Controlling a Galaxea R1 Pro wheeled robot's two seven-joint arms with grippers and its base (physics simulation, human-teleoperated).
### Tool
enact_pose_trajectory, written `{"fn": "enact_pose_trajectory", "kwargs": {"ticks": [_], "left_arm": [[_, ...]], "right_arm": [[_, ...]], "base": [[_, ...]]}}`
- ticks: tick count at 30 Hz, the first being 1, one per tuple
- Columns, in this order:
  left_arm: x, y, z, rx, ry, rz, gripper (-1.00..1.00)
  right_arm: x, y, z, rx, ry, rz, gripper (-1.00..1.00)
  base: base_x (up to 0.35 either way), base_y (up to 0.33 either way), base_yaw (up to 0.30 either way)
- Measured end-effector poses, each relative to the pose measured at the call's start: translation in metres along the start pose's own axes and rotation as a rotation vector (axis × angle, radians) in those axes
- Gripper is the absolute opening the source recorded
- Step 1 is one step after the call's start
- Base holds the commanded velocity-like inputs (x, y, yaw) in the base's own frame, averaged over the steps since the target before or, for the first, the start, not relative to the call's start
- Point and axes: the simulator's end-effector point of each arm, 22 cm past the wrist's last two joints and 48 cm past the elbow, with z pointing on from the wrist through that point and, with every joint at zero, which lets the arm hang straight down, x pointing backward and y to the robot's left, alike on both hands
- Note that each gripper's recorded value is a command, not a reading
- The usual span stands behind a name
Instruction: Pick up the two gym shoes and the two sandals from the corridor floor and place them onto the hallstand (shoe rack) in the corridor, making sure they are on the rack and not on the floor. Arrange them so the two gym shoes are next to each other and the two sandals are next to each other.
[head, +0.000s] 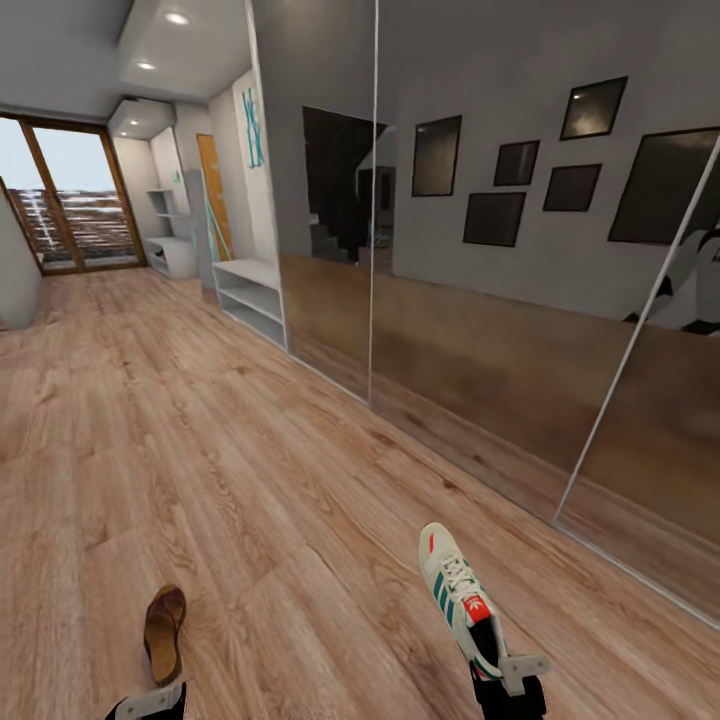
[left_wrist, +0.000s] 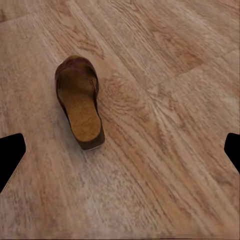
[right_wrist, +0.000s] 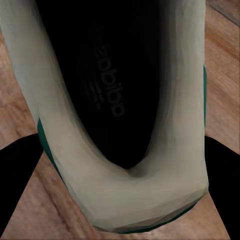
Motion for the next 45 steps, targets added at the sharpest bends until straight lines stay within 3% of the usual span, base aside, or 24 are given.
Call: {"fn": "enact_pose_trajectory", "kwargs": {"ticks": [36,45], "left_arm": [[0.01,0.002,0.0,-0.004,0.022,0.006,1.0],[0.013,0.002,0.0,-0.004,0.028,0.007,1.0]], "right_arm": [[0.012,0.002,0.0,-0.003,0.024,0.0,-1.0],[0.014,0.002,0.001,-0.004,0.029,0.0,-1.0]], "base": [[0.0,-0.001,0.271],[0.1,-0.199,0.271]]}}
